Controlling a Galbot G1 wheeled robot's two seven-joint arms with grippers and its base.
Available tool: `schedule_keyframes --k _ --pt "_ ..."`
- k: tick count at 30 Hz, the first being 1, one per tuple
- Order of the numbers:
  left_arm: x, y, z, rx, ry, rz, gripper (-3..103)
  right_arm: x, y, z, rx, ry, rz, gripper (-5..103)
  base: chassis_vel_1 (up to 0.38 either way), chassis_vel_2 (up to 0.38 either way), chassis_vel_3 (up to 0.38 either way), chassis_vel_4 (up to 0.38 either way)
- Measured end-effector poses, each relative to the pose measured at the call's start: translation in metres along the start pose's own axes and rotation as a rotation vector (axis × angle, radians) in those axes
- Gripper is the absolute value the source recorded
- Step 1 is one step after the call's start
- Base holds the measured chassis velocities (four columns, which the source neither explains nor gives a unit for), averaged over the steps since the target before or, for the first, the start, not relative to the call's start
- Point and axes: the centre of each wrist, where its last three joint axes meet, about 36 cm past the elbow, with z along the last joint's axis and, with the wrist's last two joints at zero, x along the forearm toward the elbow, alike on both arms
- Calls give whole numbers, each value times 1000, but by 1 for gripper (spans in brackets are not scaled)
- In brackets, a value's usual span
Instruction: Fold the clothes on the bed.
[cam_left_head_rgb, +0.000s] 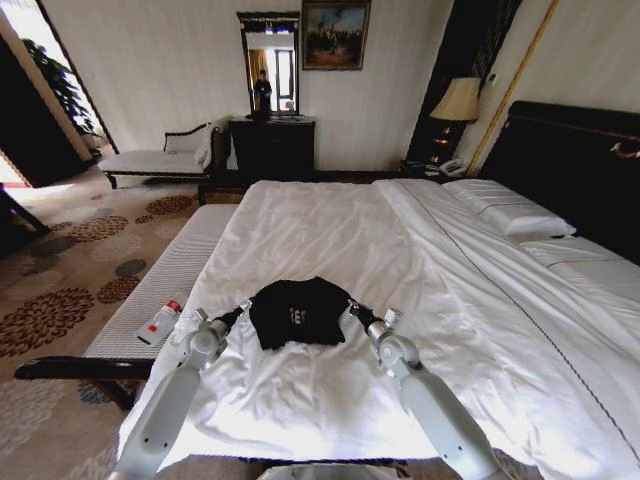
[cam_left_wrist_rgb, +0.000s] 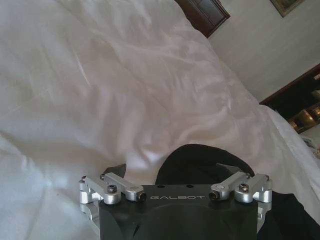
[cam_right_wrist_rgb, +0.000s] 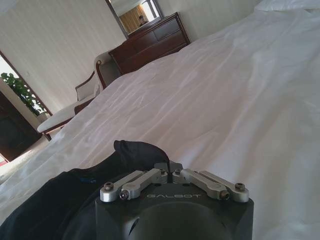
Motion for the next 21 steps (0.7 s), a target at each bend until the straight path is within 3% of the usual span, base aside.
schedule_keyframes --k 2,7,8,9,11,15,17,21 --pt "-4 0 3 6 -1 14 102 0 0 0 0 0 1 0 0 0 0 0" --pt "-12 0 8 18 -9 27 95 0 1 2 -1 2 3 0 0 0 0 0" --pt "-14 1 8 22 -12 29 92 0 0 3 0 3 4 0 0 0 0 0" --pt "-15 1 9 25 -15 28 82 0 0 3 0 4 6 0 0 0 0 0" --pt "-15 1 9 26 -15 28 82 1 -1 4 1 4 7 0 0 0 0 0" --pt "-15 2 10 28 -13 28 60 1 -3 3 5 2 12 0 0 0 0 0" --pt "-15 2 11 29 -12 28 60 2 -3 3 5 2 13 0 0 0 0 0" --pt "-14 1 13 32 -8 25 39 2 -4 3 6 1 16 0 0 0 0 0"
